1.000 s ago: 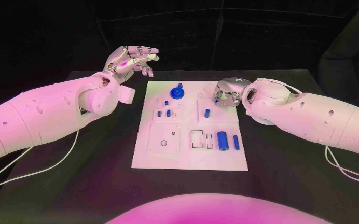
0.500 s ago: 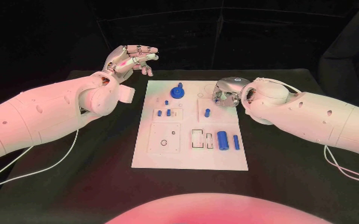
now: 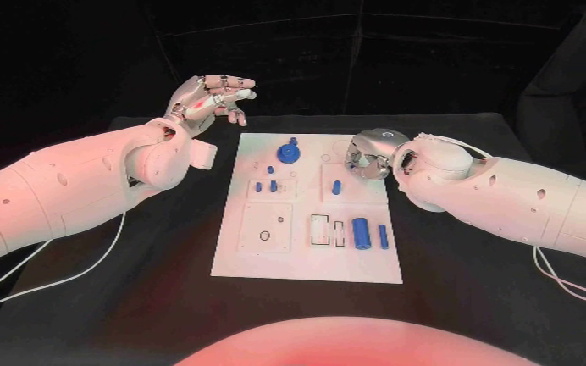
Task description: Assemble the parts on the task board
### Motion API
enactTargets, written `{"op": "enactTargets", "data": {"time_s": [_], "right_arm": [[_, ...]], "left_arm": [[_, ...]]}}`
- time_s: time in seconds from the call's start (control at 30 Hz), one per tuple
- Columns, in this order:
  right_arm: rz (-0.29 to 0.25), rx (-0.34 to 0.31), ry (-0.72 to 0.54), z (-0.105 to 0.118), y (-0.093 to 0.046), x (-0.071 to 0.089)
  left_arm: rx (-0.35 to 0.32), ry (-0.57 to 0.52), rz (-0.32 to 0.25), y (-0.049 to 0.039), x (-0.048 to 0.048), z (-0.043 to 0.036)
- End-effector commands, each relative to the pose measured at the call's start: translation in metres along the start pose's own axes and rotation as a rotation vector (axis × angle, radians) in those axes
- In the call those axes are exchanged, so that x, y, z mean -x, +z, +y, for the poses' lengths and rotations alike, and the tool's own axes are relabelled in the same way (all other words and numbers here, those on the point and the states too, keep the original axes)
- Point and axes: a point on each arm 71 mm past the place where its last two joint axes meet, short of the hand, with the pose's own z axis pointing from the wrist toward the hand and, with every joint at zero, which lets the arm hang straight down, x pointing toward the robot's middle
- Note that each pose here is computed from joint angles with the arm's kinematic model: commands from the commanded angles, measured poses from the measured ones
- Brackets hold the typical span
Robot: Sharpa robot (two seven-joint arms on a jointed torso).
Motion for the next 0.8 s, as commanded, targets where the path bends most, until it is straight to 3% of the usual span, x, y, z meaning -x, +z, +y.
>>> {"op": "enactTargets", "data": {"time_s": [0.03,0.33,0.57,0.8], "right_arm": [[-0.072,-0.013,0.018,0.000,-0.002,0.007],[-0.114,-0.013,0.037,0.000,-0.010,0.013],[-0.147,0.005,0.053,0.003,-0.019,0.022],[-0.245,0.181,0.130,0.047,-0.029,0.040]], "left_arm": [[-0.012,-0.026,0.031,0.0015,-0.0007,-0.0019],[-0.024,-0.024,0.029,0.0023,0.0060,-0.0023],[-0.026,-0.027,0.035,0.0035,0.0044,-0.0021],[-0.027,-0.028,0.036,0.0042,0.0037,-0.0018]]}}
